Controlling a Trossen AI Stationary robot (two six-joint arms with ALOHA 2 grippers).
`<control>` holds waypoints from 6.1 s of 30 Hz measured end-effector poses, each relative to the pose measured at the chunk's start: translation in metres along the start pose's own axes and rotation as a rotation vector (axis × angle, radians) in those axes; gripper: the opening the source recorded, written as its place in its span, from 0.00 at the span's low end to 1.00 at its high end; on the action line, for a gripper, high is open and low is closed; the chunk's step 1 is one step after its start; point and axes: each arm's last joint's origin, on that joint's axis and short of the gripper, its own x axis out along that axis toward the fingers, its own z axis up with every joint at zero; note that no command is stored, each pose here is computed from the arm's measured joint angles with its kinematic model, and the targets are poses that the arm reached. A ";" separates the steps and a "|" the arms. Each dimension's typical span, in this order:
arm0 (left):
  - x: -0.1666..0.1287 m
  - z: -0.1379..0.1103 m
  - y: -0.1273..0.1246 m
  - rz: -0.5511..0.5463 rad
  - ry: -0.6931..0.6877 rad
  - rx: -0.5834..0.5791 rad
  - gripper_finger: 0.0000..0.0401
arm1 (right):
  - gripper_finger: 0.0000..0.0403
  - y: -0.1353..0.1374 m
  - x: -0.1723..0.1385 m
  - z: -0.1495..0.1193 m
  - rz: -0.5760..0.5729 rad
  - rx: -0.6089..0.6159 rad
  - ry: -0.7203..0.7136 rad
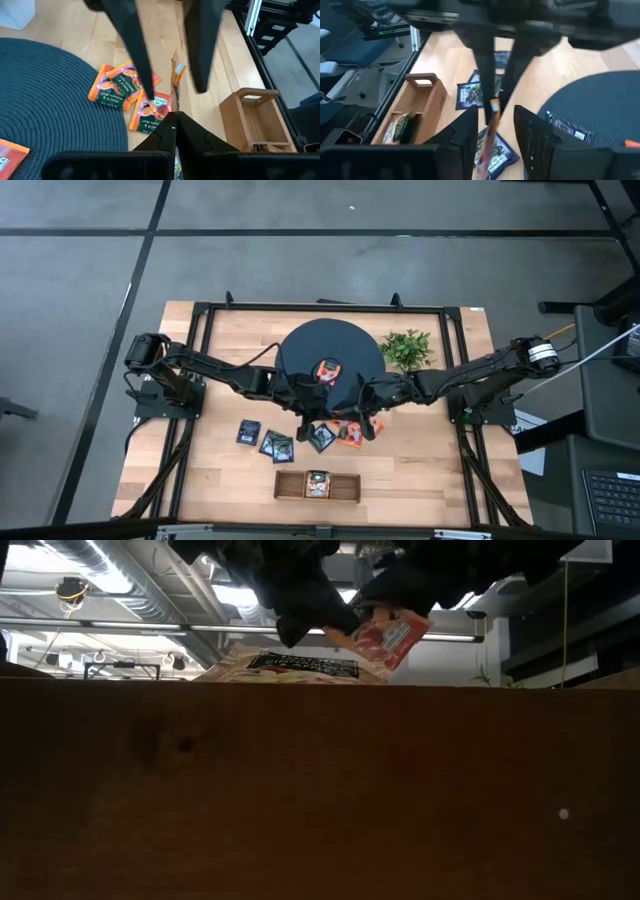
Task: Pick & Place Tea
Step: Put the orange tea bag into the right section of the wooden organizer
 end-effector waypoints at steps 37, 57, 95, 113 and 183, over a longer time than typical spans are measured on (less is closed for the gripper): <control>0.000 -0.010 -0.002 0.010 0.097 -0.005 0.09 | 0.01 -0.003 0.007 -0.007 -0.009 -0.036 0.033; 0.001 -0.015 -0.022 0.030 0.089 0.027 0.09 | 0.00 0.080 -0.031 -0.018 -0.042 0.055 0.043; 0.039 -0.134 -0.184 -0.254 0.318 -0.082 0.00 | 0.00 0.143 -0.017 -0.048 0.030 0.232 -0.072; 0.048 -0.131 -0.158 -0.004 0.269 -0.049 0.01 | 0.00 0.142 -0.017 -0.048 0.018 0.201 -0.070; -0.017 -0.033 -0.149 0.067 -0.071 0.119 0.02 | 0.35 0.091 0.035 -0.112 -0.212 0.142 -0.216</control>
